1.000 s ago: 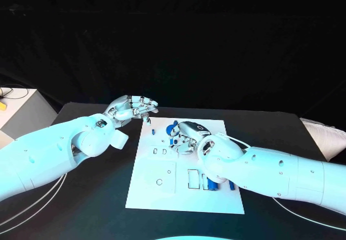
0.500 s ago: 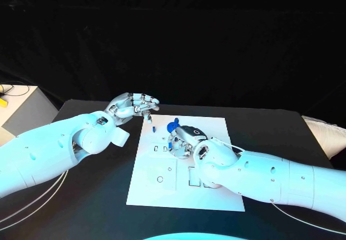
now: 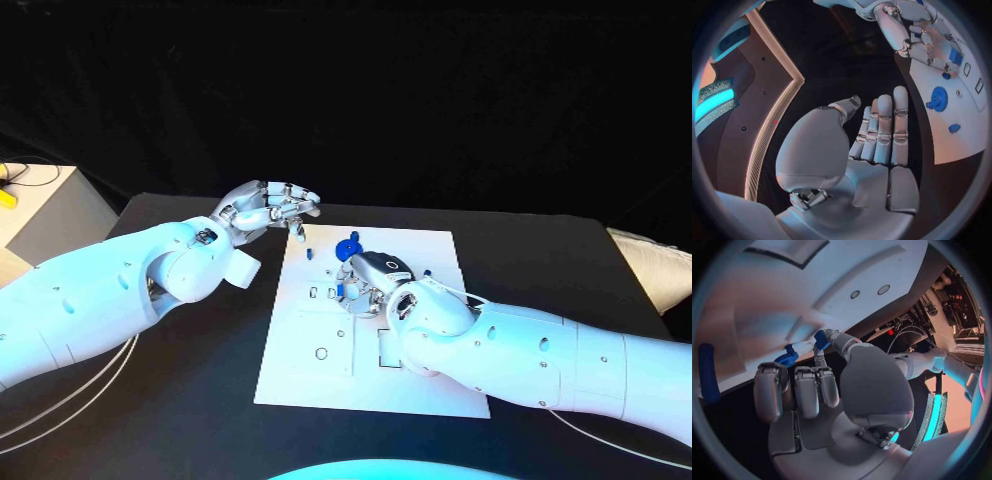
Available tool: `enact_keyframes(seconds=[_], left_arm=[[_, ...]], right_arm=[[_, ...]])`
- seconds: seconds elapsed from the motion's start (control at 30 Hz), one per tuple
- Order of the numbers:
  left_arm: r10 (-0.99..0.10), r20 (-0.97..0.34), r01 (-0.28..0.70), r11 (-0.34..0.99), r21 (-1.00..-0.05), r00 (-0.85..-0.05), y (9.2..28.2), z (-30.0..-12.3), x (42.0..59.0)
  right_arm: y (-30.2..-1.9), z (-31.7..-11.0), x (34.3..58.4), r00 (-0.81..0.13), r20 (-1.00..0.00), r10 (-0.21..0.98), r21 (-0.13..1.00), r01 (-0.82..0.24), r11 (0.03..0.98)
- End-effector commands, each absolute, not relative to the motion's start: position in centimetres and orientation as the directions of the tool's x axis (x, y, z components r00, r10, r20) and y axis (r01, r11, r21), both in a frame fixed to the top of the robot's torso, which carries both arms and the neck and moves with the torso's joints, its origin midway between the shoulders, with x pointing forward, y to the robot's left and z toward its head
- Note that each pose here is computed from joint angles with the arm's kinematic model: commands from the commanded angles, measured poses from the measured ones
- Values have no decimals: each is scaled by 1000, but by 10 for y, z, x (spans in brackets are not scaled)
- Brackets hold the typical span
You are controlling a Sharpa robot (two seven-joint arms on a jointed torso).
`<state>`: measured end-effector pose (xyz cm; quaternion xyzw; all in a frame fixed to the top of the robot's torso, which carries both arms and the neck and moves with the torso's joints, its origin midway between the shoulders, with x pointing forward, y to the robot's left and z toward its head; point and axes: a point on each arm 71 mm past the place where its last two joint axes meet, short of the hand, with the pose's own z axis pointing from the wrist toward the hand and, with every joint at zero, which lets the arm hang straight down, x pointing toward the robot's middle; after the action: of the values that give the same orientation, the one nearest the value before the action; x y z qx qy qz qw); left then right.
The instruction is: Assemble the parts on the task board
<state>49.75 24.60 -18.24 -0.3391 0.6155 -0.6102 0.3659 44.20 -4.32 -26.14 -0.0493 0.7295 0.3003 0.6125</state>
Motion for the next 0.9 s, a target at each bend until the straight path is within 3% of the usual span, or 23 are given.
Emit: enact_keyframes(seconds=[0.03, 0.9], left_arm=[[-857, -32, 32, 18, -999, -514, 244, -182, 497], [-856, -33, 31, 20, -999, -516, 246, -181, 496]], right_arm=[[-42, -261, 441, -221, -930, 293, 364, -460, 810], [-43, -266, 443, -225, -933, 280, 355, -468, 809]])
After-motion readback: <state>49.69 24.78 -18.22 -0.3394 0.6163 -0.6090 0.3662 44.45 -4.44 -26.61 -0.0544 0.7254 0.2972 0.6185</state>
